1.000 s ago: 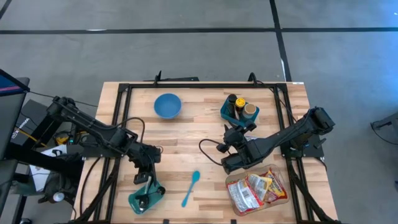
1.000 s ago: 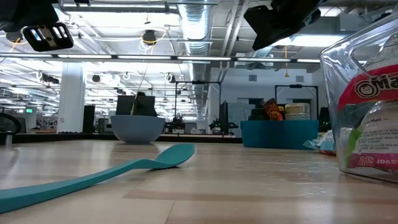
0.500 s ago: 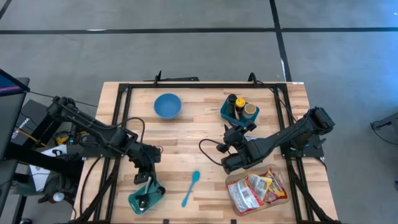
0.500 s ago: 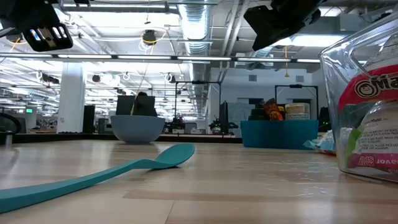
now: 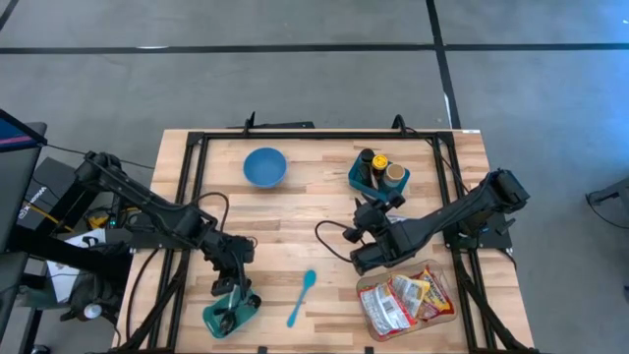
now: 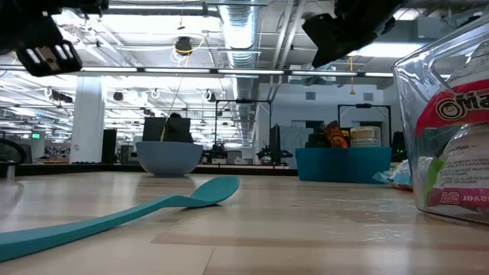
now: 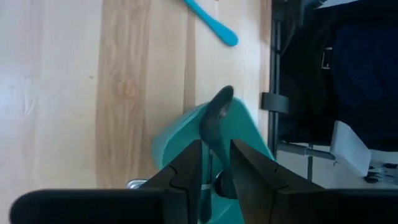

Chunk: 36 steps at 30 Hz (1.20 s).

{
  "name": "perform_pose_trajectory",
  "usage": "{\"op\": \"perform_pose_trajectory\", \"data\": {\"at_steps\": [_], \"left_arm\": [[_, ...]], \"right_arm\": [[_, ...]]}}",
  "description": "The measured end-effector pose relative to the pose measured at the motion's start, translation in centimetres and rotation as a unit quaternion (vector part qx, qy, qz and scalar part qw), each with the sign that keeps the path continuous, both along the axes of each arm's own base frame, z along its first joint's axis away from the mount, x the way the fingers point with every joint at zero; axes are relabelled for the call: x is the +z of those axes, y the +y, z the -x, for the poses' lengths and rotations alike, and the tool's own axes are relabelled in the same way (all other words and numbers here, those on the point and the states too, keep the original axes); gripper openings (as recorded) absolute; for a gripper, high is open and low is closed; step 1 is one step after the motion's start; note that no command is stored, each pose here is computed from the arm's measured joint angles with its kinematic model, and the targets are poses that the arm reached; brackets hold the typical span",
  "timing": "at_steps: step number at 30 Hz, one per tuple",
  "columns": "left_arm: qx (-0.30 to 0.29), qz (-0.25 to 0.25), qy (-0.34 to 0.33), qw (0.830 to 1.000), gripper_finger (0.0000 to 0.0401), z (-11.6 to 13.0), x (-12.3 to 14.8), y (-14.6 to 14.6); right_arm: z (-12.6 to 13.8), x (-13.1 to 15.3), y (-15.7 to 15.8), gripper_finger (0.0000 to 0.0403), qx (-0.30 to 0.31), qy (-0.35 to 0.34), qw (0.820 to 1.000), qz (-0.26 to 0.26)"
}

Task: Pick & Place Food Item
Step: Put the black spoon into the green bin, then put the blue spoon into the green bin

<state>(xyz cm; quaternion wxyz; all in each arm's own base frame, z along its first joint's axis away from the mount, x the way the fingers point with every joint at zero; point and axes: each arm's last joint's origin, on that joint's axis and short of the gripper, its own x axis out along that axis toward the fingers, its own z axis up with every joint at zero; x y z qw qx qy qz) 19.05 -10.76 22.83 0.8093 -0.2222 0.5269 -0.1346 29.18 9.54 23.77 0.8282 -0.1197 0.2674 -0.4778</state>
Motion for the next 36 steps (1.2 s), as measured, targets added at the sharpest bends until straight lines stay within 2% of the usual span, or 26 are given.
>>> {"op": "perform_pose_trajectory", "data": {"at_steps": [7, 16, 25, 30, 36], "left_arm": [[0.004, -0.001, 0.007, 1.0, 0.0078, 0.3, -1.6, 0.2], [0.003, 0.01, -0.017, 1.0, 0.0078, -0.1, -1.4, 0.1], [0.057, 0.023, -0.095, 0.994, 0.0078, -1.9, -0.5, 1.3], [0.122, 0.019, -0.176, 0.977, 0.0078, -3.3, 0.6, 2.4], [0.213, 0.005, -0.286, 0.934, 0.0078, -4.6, 2.4, 3.3]], "right_arm": [[0.4, -1.1, -0.4, 0.0087, -0.004, 0.017, 1.0, 0.005], [0.3, -1.1, -0.4, 0.0087, -0.004, 0.012, 1.0, 0.003], [0.3, -1.1, -0.4, 0.0087, -0.004, 0.012, 1.0, 0.003], [0.3, -1.1, -0.4, 0.0087, -0.004, 0.012, 1.0, 0.003], [0.3, -1.1, -0.4, 0.0087, -0.004, 0.012, 1.0, 0.003]]}}
